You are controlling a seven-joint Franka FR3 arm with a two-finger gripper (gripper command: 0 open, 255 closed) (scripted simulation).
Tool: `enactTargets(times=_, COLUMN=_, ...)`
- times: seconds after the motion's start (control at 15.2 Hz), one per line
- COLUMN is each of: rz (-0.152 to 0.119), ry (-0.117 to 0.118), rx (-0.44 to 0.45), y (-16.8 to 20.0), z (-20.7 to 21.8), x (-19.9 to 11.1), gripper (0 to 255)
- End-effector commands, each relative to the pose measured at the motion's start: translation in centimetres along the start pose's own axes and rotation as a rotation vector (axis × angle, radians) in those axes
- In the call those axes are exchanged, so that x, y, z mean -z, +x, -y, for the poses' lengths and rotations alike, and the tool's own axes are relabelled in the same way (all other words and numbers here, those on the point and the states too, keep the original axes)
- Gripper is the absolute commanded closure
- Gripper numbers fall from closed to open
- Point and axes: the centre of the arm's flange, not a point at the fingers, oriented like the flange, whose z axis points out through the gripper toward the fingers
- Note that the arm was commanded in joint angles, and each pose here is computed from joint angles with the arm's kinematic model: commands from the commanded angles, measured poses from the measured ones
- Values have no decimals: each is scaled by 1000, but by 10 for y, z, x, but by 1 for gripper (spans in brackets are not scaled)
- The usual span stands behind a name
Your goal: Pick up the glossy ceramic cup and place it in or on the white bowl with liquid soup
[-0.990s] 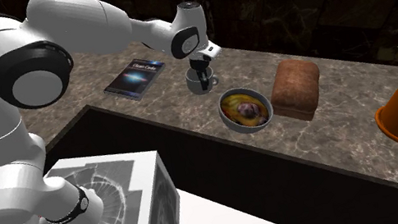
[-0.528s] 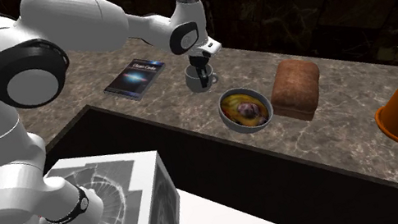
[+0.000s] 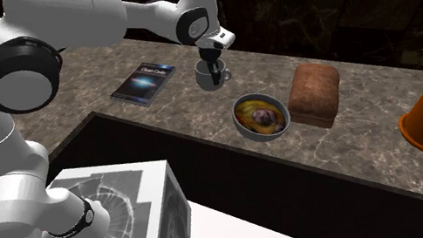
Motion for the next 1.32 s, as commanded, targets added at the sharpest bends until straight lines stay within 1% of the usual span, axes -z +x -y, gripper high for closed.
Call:
enactTargets(times=0.0, rz=-1, ry=0, rx=0, y=1, z=0, x=12, gripper=255)
enactTargets(times=1.25, rz=-1, ry=0, rx=0, y=6, z=4, x=112, gripper=255)
